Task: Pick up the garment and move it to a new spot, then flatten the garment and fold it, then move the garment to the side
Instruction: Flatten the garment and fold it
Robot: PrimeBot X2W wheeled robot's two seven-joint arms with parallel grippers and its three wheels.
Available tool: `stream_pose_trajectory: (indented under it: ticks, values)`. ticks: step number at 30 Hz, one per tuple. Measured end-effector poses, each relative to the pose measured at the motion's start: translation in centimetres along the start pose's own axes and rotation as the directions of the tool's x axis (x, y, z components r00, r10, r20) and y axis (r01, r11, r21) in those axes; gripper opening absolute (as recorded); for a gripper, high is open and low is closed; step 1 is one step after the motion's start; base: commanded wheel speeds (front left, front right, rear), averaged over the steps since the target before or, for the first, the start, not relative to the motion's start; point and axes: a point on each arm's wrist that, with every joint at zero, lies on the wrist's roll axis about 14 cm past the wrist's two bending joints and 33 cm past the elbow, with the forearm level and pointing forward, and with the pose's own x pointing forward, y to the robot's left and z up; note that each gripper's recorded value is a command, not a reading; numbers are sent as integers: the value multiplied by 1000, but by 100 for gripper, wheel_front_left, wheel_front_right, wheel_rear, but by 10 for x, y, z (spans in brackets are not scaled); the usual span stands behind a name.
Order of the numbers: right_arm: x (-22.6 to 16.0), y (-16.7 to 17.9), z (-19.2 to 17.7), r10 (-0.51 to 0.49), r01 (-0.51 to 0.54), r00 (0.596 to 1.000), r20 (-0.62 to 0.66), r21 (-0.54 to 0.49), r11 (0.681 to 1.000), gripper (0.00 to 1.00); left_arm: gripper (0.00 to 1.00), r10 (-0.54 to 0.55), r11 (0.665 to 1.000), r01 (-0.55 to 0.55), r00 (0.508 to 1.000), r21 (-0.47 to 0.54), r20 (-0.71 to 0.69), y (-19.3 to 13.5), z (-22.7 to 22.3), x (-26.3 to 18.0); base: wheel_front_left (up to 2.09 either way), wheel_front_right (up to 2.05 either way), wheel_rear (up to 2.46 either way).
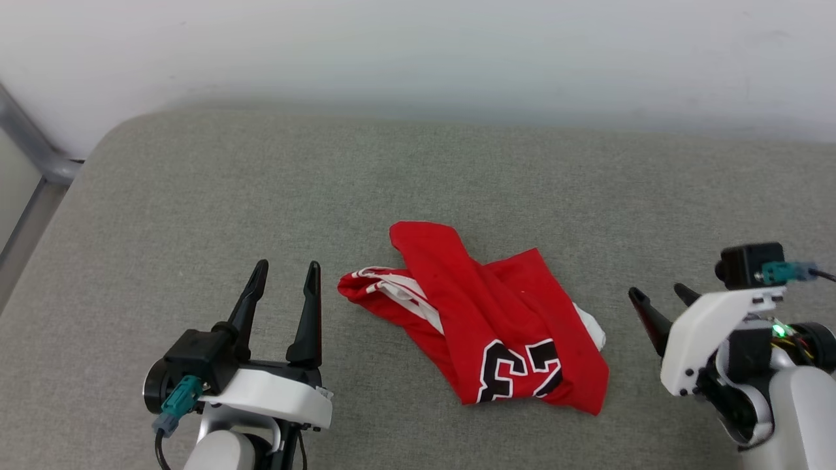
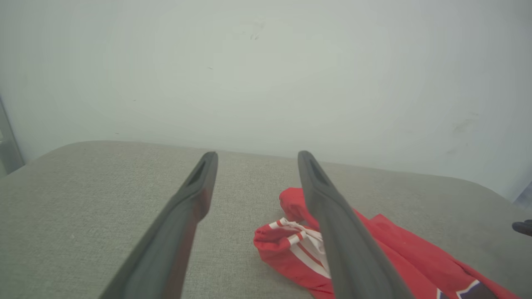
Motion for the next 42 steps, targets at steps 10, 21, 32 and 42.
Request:
stream_pose_trajectory:
  ticks: [10,21,32,42]
  values:
    - [61,60,-6,183,-204,958,-219,-80,976,100,100,41,999,-41,999,9,-21,17,-10,6,0,0,0]
    - [100,83,-52,203,-271,863,-463,-85,959,100,100,56,998,-56,997,11,-44,25,-21,15,0,0,0]
    - [98,88,-75,189,-292,780,-597,-81,953,0,100,65,998,-64,997,8,-39,28,-18,13,0,0,0]
    - [107,89,-6,215,-295,900,-380,-167,941,0,100,65,998,-65,998,1,-21,27,-12,10,0,0,0]
